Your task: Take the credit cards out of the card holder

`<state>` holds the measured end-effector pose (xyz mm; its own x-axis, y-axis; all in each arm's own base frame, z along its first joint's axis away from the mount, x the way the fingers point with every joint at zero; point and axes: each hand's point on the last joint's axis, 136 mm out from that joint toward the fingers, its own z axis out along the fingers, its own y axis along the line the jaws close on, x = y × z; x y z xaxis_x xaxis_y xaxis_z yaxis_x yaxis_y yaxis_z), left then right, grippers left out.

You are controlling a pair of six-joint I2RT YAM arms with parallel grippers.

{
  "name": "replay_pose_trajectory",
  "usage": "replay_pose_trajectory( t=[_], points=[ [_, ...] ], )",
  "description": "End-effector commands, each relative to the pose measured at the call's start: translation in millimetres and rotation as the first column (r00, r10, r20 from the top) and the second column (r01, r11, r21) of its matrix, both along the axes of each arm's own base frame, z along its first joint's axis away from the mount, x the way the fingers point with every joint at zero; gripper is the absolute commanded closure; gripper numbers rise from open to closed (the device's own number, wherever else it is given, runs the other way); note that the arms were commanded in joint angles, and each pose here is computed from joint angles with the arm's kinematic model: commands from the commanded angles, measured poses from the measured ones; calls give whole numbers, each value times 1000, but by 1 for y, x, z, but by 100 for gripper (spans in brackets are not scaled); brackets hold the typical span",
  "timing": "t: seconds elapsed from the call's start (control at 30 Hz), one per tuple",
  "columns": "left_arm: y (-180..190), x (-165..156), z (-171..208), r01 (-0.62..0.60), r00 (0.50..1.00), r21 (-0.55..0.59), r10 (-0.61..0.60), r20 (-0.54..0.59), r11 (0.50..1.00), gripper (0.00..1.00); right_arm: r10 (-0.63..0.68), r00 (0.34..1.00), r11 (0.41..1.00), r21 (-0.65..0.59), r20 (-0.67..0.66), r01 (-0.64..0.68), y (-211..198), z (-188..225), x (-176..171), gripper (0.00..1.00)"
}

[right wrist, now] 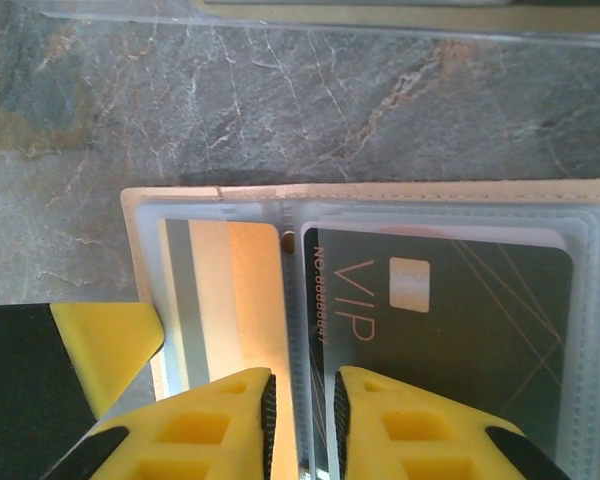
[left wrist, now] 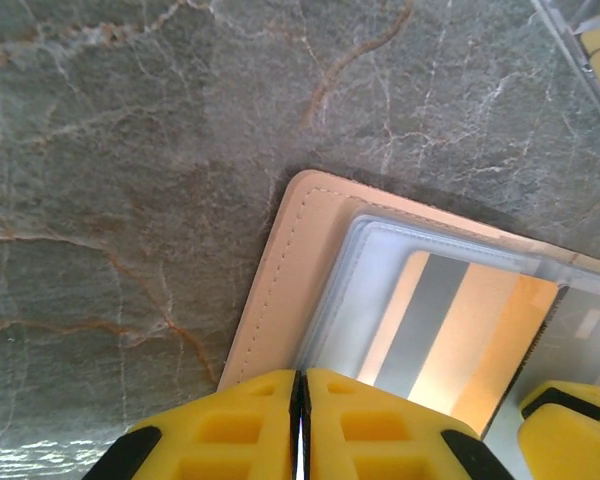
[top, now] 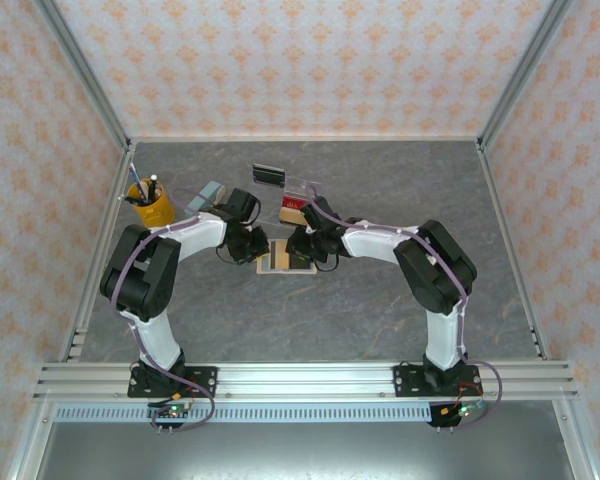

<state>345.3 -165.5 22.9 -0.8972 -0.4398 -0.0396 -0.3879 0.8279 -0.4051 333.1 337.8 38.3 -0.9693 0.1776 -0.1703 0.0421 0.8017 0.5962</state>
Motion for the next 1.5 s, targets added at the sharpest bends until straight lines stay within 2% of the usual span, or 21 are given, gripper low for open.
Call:
replay_pose_trajectory(
  t=[0.0, 0.5, 0.83, 0.9, 1.07, 1.27, 1.47],
  points=[
    [-3, 2, 0, 18, 1000, 6, -18, -4, 1000, 87, 4, 999, 1000, 13, -33, -4, 5, -3, -1, 76],
    [5, -12, -19, 8, 998, 42, -5, -65, 999, 89, 42, 997, 994, 105, -60, -36, 22, -5, -4, 80],
    [7, -9, -11, 10, 999, 56, -7, -51, 998, 87, -3, 999, 998, 67, -37, 6, 4, 2, 0, 99],
    [7, -7, -7, 8, 999, 56, -5, -42, 998, 85, -11, 1000, 999, 36, -27, 12, -8, 4, -1, 100],
    [5, -3, 6, -1, 1000, 33, 2, -15, 999, 77, 15, 1000, 1000, 3, 23, -15, -28, 20, -6, 100],
    [2, 4, 42, -27, 998, -41, 30, 53, 999, 62, 165, 964, 986, 4, 207, -169, -28, 72, -10, 100],
    [29, -5, 84, -41, 988, 16, 38, 148, 999, 33, 250, 874, 967, -70, 416, -244, -33, 124, -1, 100]
  ],
)
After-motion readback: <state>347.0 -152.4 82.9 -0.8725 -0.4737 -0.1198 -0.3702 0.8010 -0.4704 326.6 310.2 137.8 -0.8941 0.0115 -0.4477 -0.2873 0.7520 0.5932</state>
